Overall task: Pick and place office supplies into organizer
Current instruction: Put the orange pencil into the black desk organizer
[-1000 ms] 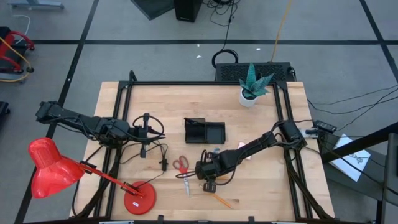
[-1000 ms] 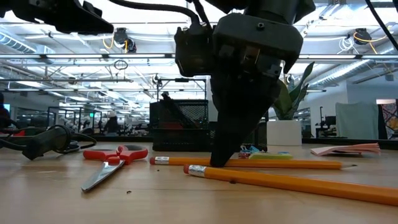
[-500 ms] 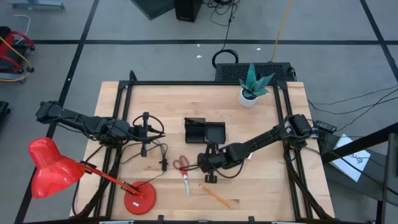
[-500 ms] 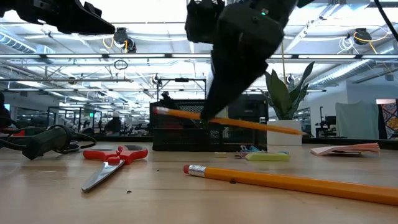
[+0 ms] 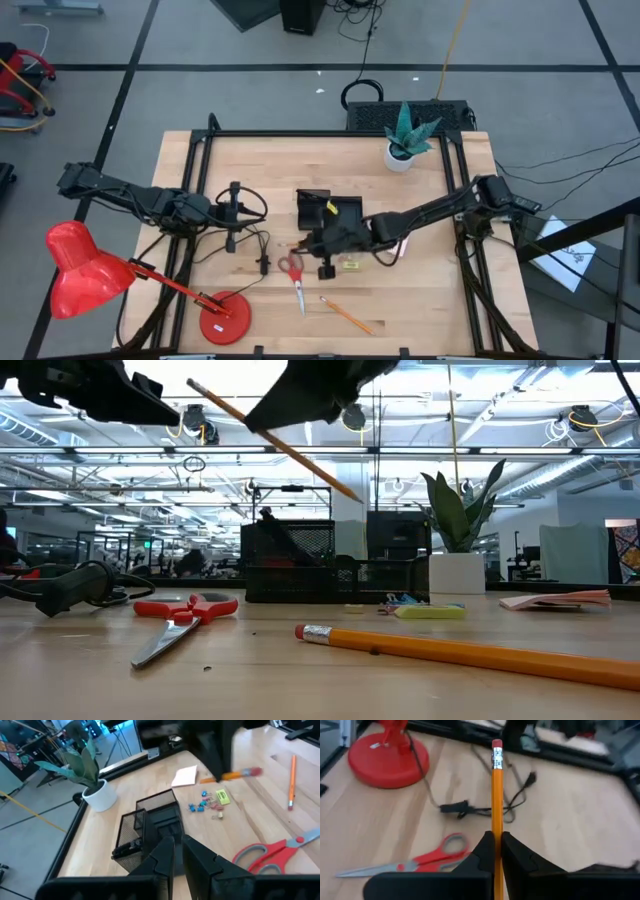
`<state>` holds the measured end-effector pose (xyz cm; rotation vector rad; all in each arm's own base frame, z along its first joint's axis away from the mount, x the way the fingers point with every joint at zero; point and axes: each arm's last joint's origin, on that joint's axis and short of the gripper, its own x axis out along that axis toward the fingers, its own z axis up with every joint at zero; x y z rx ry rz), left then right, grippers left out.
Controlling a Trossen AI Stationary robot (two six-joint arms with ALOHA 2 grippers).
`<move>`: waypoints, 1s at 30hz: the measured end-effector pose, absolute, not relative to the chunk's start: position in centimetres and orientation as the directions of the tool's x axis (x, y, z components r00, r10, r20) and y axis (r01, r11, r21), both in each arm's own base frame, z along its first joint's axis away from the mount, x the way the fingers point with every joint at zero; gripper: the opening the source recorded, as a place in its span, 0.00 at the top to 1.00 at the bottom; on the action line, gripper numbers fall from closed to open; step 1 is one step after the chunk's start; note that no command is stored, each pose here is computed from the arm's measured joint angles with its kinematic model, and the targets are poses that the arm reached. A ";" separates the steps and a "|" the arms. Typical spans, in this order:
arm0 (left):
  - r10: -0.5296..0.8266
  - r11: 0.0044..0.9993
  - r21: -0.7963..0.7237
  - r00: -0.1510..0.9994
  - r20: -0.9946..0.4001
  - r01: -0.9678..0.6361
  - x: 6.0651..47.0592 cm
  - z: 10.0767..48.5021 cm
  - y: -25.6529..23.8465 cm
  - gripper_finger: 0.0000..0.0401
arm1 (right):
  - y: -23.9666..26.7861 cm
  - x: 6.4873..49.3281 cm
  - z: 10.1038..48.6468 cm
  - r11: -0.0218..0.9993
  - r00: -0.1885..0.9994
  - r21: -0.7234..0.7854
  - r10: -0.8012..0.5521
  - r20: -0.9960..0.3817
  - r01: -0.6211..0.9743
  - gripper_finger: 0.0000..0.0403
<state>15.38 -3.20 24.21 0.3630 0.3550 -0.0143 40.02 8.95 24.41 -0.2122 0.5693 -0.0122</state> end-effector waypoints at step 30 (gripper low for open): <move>0.051 0.927 0.363 0.926 -0.375 0.096 15.3 23.9 -3.2 0.89 | -3.9 34.0 20.9 0.959 0.983 -0.221 -0.183 -0.004 0.177 0.98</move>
